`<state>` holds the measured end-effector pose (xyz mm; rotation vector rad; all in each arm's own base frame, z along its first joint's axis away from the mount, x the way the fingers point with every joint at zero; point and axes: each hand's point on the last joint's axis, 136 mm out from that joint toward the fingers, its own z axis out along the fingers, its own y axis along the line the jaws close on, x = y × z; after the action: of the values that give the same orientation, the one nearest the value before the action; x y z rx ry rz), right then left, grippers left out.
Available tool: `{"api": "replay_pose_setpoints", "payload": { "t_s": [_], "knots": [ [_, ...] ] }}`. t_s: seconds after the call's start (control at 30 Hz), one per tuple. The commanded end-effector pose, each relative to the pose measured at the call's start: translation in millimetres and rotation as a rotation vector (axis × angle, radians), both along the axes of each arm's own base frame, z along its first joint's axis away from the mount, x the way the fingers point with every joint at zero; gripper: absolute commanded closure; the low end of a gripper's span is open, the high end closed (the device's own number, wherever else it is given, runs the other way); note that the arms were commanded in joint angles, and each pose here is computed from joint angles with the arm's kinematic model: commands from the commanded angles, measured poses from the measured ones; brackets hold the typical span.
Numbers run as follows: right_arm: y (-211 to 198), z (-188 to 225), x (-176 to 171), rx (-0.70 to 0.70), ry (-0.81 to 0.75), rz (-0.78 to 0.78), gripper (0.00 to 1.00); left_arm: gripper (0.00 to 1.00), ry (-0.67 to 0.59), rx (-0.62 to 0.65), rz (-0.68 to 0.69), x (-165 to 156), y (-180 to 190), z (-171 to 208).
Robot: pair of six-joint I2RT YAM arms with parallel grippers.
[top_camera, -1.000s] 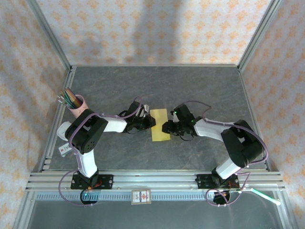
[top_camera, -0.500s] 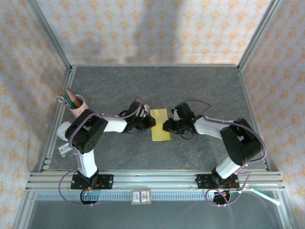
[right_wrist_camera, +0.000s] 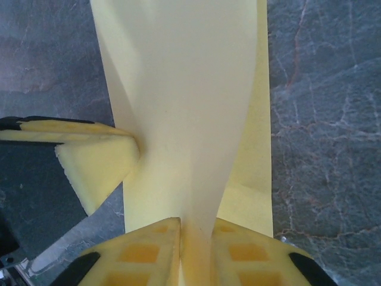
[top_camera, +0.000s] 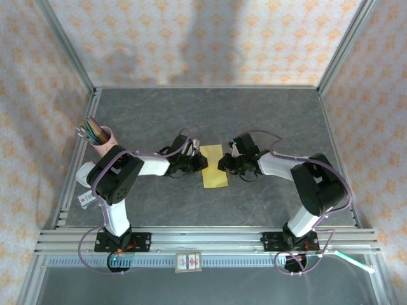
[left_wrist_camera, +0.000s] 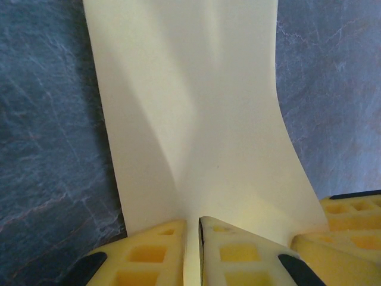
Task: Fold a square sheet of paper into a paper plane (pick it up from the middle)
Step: Fold the triangle a second time at the center of the table.
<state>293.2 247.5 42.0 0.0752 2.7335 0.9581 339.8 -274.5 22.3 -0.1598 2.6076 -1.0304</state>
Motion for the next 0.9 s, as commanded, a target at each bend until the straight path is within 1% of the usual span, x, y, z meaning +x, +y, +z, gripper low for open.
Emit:
{"api": "replay_pose_setpoints", "payload": {
  "t_s": [0.0,0.1,0.2,0.3,0.4,0.47,0.57,0.67,0.77,0.87],
  "knots": [
    [-0.2,5.2,10.2,0.012,-0.009,-0.024,0.85,0.81,0.051,0.091,0.008,-5.8,12.7,-22.3],
    [-0.1,3.2,7.3,0.018,0.018,-0.034,0.87,0.78,0.019,0.082,-0.001,1.1,8.9,-12.0],
    [-1.5,0.8,3.8,0.018,0.051,-0.049,0.89,0.72,-0.039,0.069,-0.011,10.0,4.7,5.4],
    [-1.7,-1.6,-2.0,0.028,0.092,-0.064,0.91,0.68,-0.117,0.050,-0.026,14.6,1.9,27.7],
    [-0.2,-2.3,-6.8,0.052,0.133,-0.082,0.94,0.63,-0.230,0.015,-0.039,12.5,1.3,54.9],
    [2.3,-1.9,-10.4,0.078,0.165,-0.093,0.95,0.58,-0.322,-0.008,-0.051,4.1,-1.2,74.4],
    [6.0,-0.9,-13.9,0.109,0.202,-0.103,0.97,0.55,-0.485,0.024,-0.087,-13.9,-2.5,95.9],
    [9.2,0.2,-16.4,0.136,0.234,-0.113,0.98,0.51,-0.603,0.082,-0.119,-34.7,-3.7,104.2],
    [10.7,2.3,-18.1,0.157,0.260,-0.121,0.98,0.46,-0.696,0.131,-0.160,-56.9,-8.3,107.2],
    [10.5,4.3,-18.7,0.170,0.276,-0.131,0.98,0.43,-0.774,0.156,-0.213,-78.3,-15.5,108.3]
  ]
}}
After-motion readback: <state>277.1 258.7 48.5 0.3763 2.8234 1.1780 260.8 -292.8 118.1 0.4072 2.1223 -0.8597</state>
